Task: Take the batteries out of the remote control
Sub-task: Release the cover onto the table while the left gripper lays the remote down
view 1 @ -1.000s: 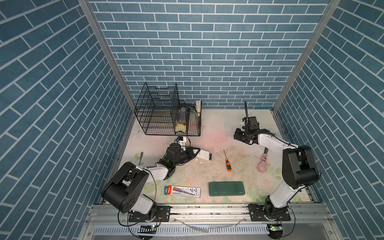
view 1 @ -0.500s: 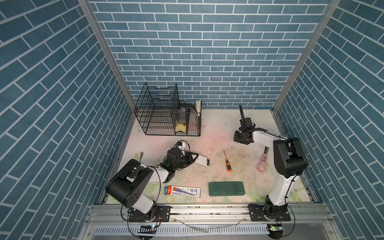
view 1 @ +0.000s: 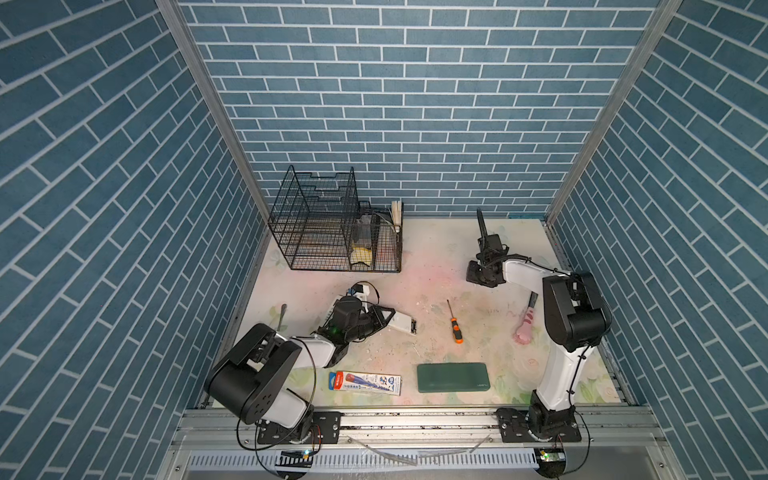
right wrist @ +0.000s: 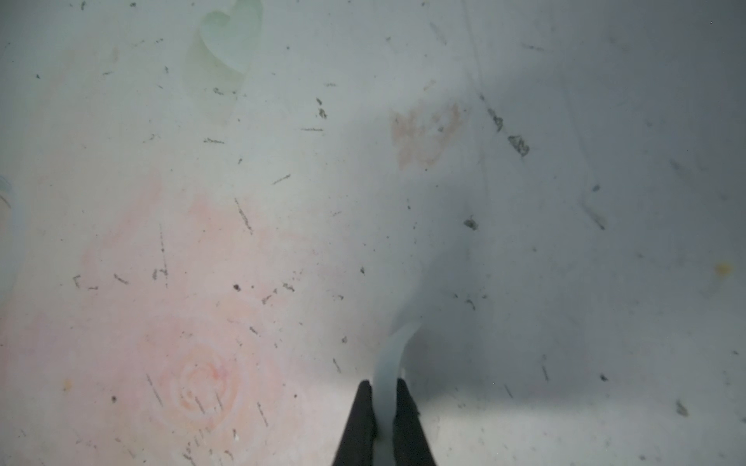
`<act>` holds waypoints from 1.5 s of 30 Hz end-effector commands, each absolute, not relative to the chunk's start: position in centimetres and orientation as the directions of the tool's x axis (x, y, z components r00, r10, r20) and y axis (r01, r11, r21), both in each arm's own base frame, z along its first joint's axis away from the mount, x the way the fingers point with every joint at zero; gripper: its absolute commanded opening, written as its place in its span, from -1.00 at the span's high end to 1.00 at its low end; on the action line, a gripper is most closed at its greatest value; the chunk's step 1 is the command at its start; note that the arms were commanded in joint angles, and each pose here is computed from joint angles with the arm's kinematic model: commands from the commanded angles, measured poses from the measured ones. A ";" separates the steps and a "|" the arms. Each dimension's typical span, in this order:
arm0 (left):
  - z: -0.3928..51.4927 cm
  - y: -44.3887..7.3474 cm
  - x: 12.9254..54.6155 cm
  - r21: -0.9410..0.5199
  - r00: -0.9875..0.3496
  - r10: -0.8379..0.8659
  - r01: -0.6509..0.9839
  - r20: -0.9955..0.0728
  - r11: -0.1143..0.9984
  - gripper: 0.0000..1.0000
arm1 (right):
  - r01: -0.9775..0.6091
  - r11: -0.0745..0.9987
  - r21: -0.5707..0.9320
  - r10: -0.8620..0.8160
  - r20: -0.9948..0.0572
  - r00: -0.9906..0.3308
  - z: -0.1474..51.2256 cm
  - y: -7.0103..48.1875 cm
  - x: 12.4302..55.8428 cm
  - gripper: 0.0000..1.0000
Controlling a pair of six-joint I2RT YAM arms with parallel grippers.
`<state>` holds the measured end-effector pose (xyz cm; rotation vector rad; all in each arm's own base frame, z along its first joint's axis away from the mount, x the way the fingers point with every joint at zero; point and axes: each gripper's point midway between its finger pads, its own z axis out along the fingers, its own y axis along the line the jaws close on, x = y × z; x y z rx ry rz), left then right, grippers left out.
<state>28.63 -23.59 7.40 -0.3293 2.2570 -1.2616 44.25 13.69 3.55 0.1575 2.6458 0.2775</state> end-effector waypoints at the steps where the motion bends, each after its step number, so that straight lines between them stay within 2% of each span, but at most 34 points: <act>1: 6.5 -23.1 27.8 -0.824 -0.835 -0.432 0.043 -0.341 0.565 0.67 | 0.045 0.975 0.216 0.135 -0.421 -0.897 2.9 14.1 44.5 0.88; 14: 5.5 -22.2 26.7 -0.806 -0.840 -0.420 0.035 -0.344 0.591 0.38 | 0.027 0.974 0.227 0.119 -0.402 -0.908 2.4 15.1 44.7 0.69; 25: 4.0 -22.1 26.1 -0.803 -0.853 -0.412 0.014 -0.321 0.596 0.22 | 0.017 0.971 0.240 0.115 -0.402 -0.909 3.0 15.5 44.9 0.29; 35: 3.3 -20.8 24.5 -0.740 -0.873 -0.365 -0.008 -0.323 0.672 -0.06 | -0.003 0.966 0.260 0.115 -0.437 -0.892 5.3 16.1 44.7 0.21; 45: 2.5 -20.0 22.2 -0.695 -0.897 -0.317 -0.017 -0.306 0.718 -0.13 | -0.054 0.960 0.273 0.088 -0.481 -0.872 9.0 17.4 43.4 0.18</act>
